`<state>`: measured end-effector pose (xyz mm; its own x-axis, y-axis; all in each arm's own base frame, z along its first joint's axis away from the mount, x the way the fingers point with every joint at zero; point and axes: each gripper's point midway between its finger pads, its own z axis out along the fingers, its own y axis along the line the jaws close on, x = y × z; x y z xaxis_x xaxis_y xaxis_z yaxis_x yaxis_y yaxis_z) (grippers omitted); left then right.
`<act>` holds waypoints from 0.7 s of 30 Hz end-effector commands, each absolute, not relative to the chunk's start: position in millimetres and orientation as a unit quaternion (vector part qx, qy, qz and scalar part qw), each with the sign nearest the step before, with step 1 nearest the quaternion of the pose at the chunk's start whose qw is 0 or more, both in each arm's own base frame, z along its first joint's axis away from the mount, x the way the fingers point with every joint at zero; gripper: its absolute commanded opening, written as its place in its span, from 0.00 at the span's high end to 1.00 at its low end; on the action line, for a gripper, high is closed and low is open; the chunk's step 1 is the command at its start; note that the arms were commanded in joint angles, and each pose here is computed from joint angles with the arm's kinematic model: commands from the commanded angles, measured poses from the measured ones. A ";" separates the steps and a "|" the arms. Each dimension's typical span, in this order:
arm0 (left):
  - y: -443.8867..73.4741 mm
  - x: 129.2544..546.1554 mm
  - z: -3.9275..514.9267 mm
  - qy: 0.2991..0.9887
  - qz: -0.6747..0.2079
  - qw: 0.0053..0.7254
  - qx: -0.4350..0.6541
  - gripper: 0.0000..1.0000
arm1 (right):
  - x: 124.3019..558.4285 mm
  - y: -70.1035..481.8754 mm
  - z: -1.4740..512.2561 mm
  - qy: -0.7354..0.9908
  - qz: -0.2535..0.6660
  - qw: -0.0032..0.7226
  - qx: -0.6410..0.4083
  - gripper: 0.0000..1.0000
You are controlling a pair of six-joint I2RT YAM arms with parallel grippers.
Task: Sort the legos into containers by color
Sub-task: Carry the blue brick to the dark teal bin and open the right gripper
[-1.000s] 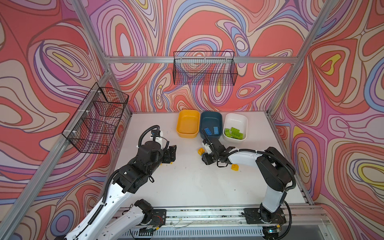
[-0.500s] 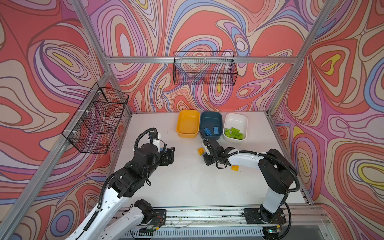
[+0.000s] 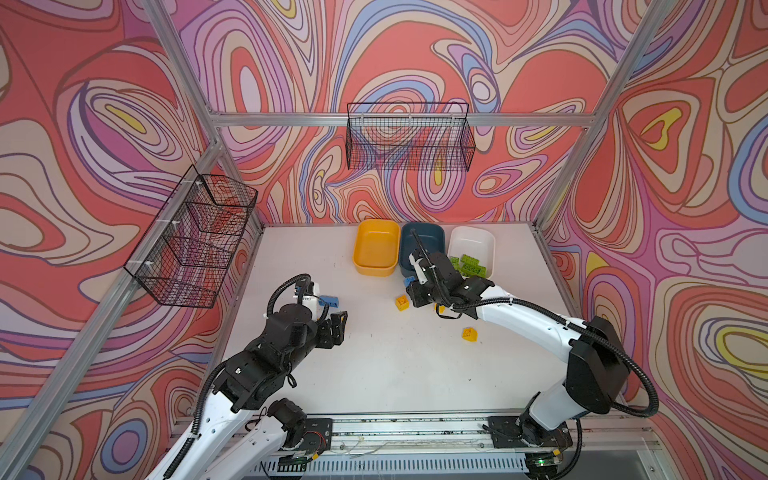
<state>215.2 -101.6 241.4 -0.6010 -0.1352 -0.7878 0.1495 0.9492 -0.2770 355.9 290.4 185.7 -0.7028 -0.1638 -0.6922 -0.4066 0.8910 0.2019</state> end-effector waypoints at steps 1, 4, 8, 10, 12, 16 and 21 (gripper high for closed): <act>-98.2 205.3 228.4 0.889 -0.164 0.427 -0.006 0.17 | 377.6 290.4 193.6 0.912 0.169 0.346 -0.144 0.73; -97.5 200.1 223.2 0.890 -0.173 0.421 -0.011 0.17 | 410.1 289.0 193.8 0.913 0.177 0.344 -0.126 0.74; -90.0 195.3 212.8 0.897 -0.169 0.407 -0.044 0.18 | 458.5 277.0 182.5 0.919 0.181 0.339 -0.092 0.75; -83.9 193.7 205.4 0.901 -0.160 0.398 -0.068 0.18 | 478.5 273.1 179.1 0.918 0.194 0.336 -0.076 0.75; -80.0 192.1 198.4 0.902 -0.157 0.392 -0.087 0.17 | 495.9 269.0 172.4 0.919 0.199 0.333 -0.064 0.75; -77.0 191.3 188.6 0.901 -0.159 0.388 -0.112 0.15 | 524.5 261.2 155.7 0.926 0.186 0.325 -0.049 0.75; -70.8 192.2 186.6 0.900 -0.145 0.391 -0.124 0.06 | 544.7 254.1 141.5 0.929 0.181 0.320 -0.036 0.71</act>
<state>193.9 -80.9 189.8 -0.6741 -0.3018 -0.6741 -0.0495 0.9291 -0.3665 541.0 253.7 140.4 -0.7839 0.0414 -0.6195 -0.1876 0.9353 0.2999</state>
